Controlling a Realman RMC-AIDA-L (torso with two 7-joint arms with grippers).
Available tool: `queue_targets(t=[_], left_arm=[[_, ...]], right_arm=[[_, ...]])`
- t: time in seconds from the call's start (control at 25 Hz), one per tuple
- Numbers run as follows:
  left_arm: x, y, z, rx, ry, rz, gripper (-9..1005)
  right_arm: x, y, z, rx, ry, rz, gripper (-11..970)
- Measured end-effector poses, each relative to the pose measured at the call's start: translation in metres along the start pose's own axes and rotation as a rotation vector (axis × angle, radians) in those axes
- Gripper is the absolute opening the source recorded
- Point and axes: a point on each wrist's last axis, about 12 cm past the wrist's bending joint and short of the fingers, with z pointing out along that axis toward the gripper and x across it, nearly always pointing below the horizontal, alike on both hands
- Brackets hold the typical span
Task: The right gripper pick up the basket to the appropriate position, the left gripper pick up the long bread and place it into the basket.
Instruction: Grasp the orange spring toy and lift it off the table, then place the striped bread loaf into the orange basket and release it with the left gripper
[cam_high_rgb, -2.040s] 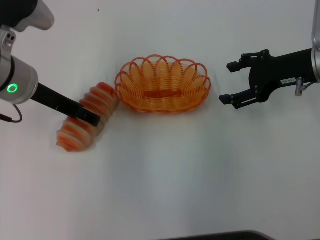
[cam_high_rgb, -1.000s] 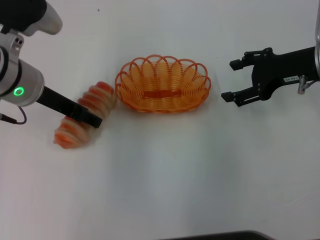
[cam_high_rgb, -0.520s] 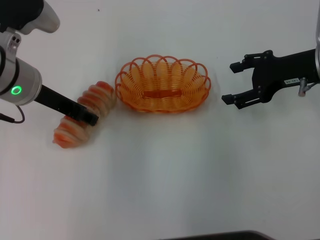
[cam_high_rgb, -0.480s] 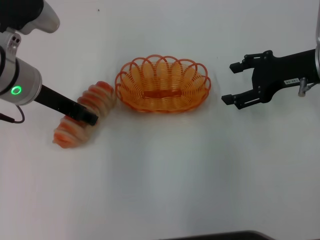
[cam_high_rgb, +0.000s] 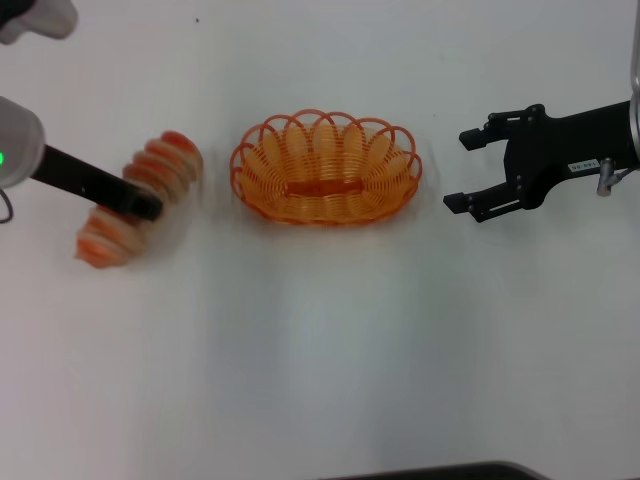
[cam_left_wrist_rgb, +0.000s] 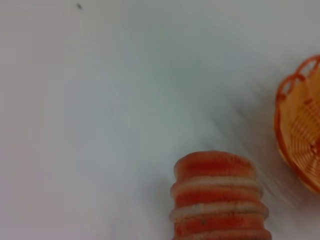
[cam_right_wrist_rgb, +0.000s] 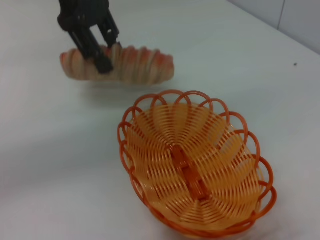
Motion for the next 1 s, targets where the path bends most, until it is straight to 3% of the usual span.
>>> queue_targets(t=[0.12, 0.24, 0.28, 0.4, 0.48, 0.64, 0.84, 1.0], left_arm=[[0.0, 0.01, -0.01, -0.002, -0.039, 0.05, 544], [-0.011, 0.014, -0.025, 0.037, -0.094, 0.254, 524], [-0.011, 0.014, -0.025, 0.037, -0.094, 0.254, 516], [-0.026, 0.006, -0.038, 0.036, -0.136, 0.451, 490], [-0.041, -0.006, -0.048, 0.038, -0.176, 0.604, 473], [-0.066, -0.028, -0.051, 0.057, -0.201, 0.764, 439], [-0.082, -0.066, -0.022, 0.095, -0.16, 0.943, 399], [-0.081, -0.087, 0.006, 0.098, -0.15, 0.997, 373]], right_arm=[[0.001, 0.0, 0.0, -0.001, 0.001, 0.001, 915], [0.002, 0.001, 0.0, -0.002, 0.01, 0.002, 915], [0.003, 0.001, 0.0, -0.003, 0.016, 0.001, 915], [0.004, 0.001, 0.0, -0.01, 0.027, 0.0, 915], [0.003, 0.002, 0.0, -0.019, 0.028, -0.001, 915], [0.004, 0.003, 0.0, -0.024, 0.028, 0.001, 916], [0.004, 0.004, 0.001, -0.026, 0.027, 0.003, 916], [0.004, 0.005, 0.001, -0.03, 0.021, 0.006, 916]])
